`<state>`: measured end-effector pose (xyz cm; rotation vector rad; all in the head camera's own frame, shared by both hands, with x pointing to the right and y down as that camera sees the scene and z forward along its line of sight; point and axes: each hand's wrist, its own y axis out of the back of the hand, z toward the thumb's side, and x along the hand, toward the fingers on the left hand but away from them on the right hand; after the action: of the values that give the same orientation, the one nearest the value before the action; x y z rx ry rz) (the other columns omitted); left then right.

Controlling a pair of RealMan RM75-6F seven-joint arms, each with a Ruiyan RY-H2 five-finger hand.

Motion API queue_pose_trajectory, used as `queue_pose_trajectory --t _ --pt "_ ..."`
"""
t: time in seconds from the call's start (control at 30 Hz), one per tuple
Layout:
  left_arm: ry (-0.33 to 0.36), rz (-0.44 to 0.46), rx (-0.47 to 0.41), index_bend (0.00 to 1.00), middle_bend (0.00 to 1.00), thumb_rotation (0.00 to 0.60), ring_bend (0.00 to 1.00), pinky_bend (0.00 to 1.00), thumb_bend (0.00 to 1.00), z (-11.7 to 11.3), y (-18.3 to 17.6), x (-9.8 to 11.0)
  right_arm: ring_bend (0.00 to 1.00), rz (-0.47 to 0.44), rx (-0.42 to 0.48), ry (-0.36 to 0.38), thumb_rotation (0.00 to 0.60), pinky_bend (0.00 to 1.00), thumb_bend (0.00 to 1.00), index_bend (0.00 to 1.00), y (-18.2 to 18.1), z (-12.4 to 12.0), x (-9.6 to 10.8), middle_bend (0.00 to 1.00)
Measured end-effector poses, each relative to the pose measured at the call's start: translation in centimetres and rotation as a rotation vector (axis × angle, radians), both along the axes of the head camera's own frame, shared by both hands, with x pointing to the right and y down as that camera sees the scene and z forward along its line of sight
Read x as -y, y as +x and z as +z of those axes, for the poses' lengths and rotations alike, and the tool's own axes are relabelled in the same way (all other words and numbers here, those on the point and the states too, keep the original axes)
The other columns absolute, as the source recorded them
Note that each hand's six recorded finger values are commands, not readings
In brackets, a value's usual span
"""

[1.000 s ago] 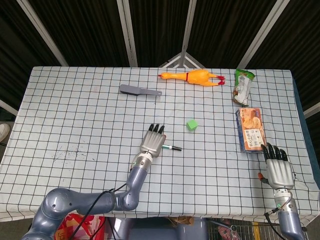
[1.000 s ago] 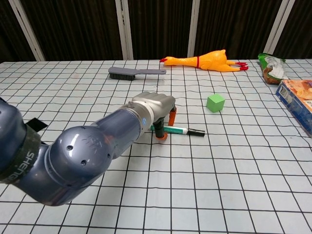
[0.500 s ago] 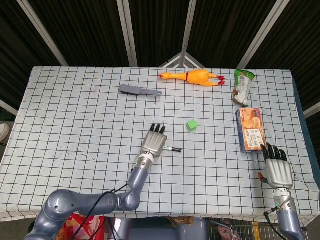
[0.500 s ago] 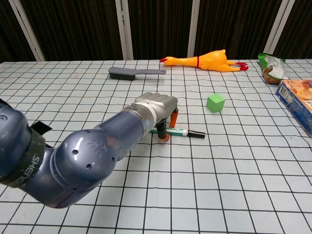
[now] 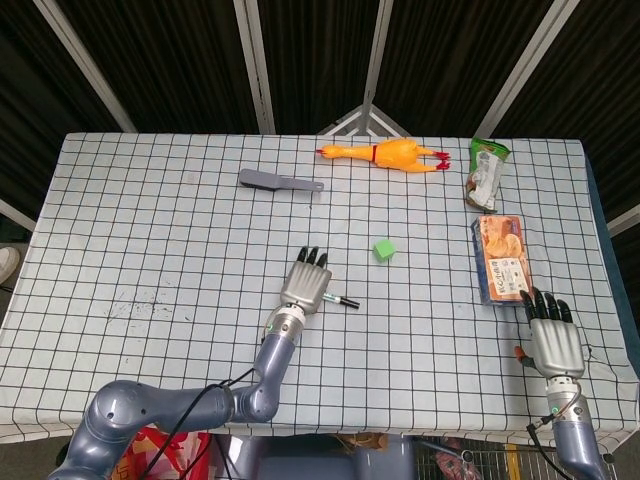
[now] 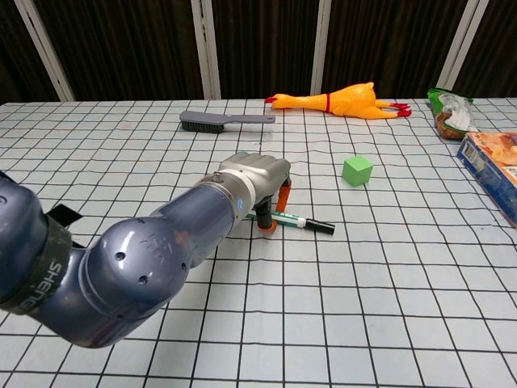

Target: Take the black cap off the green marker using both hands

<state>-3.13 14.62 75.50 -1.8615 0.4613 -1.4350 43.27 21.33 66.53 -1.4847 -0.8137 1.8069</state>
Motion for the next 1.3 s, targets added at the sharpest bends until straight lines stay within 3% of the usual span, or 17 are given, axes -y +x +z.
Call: queue_pose_trajectory --t 0.37,0.53,0.77,1.07,1.2,1.3 --pt "0.021 -0.060 -0.035 0.59 0.14 0.600 0.00 0.00 0.51 -0.9 -1.4 0.8 0.03 -0.010 0.002 0.009 0.600 0.09 0.27 0.04 -0.4 -0.4 0.2 0.03" --pt "0.015 -0.131 -0.071 0.59 0.14 0.600 0.00 0.00 0.51 -1.8 -3.4 1.5 0.02 -0.026 0.008 0.014 0.600 0.09 0.27 0.04 -1.3 -0.6 0.5 0.03" --pt "0.059 -0.205 -0.091 0.59 0.14 0.600 0.00 0.00 0.51 -4.1 -7.1 3.4 0.03 -0.058 0.056 0.027 0.600 0.09 0.27 0.17 -4.1 -1.1 1.5 0.03" --pt "0.110 -0.206 -0.107 0.59 0.14 0.600 0.00 0.00 0.51 -8.2 -9.5 4.8 0.03 -0.153 0.185 0.047 0.600 0.09 0.27 0.25 -13.0 -2.7 4.2 0.03" --pt "0.109 -0.199 -0.102 0.59 0.14 0.600 0.00 0.00 0.51 -9.0 -9.3 4.6 0.03 -0.201 0.309 0.042 0.600 0.09 0.27 0.27 -20.0 -3.7 6.1 0.03" --pt "0.109 -0.200 -0.107 0.59 0.14 0.600 0.00 0.00 0.51 -9.2 -9.0 4.6 0.03 -0.237 0.336 0.033 0.600 0.09 0.27 0.28 -24.0 -3.9 7.3 0.03"
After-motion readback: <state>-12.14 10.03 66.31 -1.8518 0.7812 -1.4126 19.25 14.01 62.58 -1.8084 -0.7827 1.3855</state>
